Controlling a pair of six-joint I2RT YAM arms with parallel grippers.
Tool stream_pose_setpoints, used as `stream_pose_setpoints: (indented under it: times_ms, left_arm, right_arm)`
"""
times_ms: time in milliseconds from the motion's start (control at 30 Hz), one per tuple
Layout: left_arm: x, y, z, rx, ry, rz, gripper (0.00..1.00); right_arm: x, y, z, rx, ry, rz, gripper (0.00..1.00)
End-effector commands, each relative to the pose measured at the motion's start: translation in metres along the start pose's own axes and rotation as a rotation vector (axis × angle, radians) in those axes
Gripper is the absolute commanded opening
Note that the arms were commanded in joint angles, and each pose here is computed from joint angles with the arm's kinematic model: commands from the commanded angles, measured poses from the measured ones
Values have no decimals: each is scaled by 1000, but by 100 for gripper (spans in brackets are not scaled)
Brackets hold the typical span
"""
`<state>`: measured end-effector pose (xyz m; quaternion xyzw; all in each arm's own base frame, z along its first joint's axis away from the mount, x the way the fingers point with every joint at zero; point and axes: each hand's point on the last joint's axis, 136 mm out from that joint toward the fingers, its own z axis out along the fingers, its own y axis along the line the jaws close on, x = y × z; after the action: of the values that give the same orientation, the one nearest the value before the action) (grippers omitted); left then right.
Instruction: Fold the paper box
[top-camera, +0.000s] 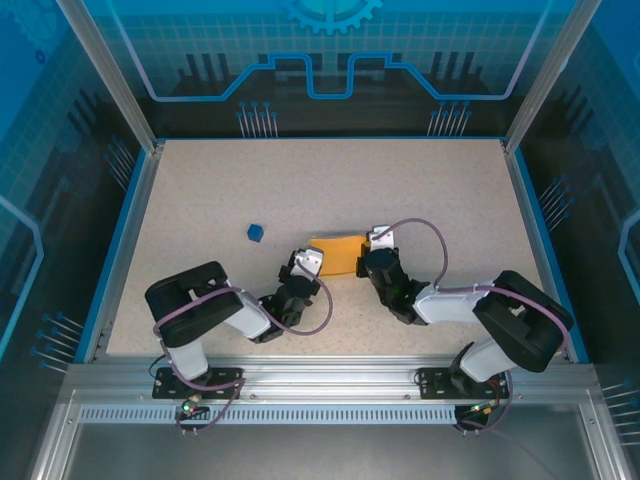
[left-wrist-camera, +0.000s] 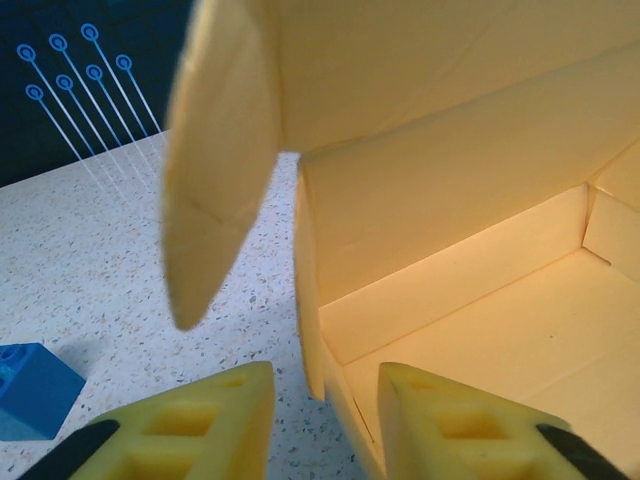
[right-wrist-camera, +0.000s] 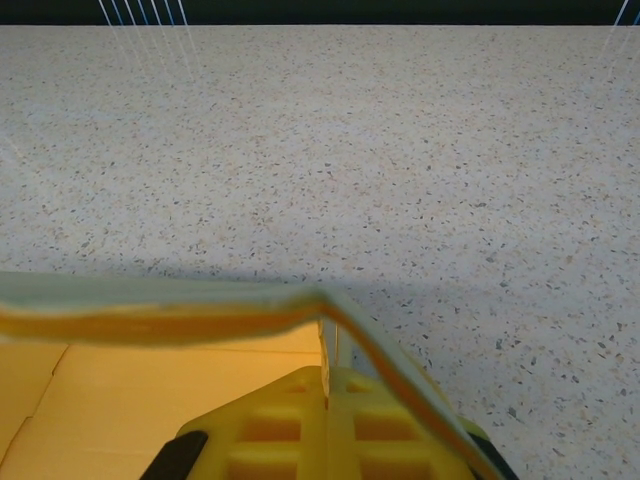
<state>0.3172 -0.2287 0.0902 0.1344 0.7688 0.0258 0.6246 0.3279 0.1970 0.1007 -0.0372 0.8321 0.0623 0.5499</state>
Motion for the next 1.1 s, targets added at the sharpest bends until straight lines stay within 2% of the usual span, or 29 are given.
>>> stream_pose_setpoints:
  times_ms: [0, 567, 900, 1067]
  left_arm:
    - [1, 1, -7, 17, 22, -29, 37]
    - [-7, 16, -26, 72, 141, -123, 55]
    - [-40, 23, -43, 193, 220, -218, 60]
    - [-68, 29, -46, 258, 257, -293, 61]
  right_arm:
    - [1, 3, -4, 6, 16, -15, 0]
    - [-4, -1, -4, 20, 20, -21, 0]
    - [-3, -2, -4, 23, 23, -25, 0]
    - [-4, -2, -4, 24, 22, -27, 0]
